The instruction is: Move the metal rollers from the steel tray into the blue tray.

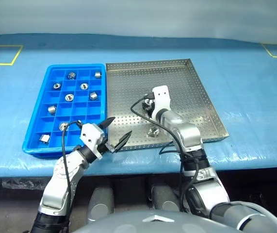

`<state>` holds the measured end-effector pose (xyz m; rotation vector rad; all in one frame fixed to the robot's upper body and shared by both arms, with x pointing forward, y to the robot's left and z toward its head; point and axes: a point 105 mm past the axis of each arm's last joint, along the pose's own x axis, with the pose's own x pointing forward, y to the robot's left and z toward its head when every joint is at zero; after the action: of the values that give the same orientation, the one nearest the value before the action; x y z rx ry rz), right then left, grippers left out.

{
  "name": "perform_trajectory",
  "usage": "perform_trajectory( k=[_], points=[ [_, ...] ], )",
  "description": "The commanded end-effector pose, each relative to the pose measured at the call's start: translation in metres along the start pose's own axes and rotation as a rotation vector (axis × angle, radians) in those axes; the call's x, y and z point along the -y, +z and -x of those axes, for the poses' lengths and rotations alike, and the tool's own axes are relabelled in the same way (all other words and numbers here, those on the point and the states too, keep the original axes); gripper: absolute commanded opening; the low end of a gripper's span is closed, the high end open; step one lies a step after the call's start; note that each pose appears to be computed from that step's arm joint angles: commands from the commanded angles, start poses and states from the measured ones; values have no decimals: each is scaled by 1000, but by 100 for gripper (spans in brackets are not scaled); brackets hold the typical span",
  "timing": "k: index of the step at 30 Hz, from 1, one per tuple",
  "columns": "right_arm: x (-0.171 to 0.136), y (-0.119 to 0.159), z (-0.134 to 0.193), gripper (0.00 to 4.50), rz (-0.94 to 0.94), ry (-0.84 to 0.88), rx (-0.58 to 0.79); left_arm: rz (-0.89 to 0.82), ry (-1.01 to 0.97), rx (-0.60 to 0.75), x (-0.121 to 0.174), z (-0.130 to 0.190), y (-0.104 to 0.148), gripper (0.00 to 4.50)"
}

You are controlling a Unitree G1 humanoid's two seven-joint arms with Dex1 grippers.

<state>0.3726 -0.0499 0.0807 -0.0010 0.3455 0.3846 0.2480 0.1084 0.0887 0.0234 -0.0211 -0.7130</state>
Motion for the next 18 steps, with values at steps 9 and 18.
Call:
perform_trajectory(
  k=[9, 18],
  points=[
    [-107, 71, -2, 171, 94, 276, 258, -89, 190, 57, -30, 34, 16, 438],
    [-159, 70, -18, 171, 153, 437, 272, -46, 240, 80, -34, 67, 25, 438]
  ],
)
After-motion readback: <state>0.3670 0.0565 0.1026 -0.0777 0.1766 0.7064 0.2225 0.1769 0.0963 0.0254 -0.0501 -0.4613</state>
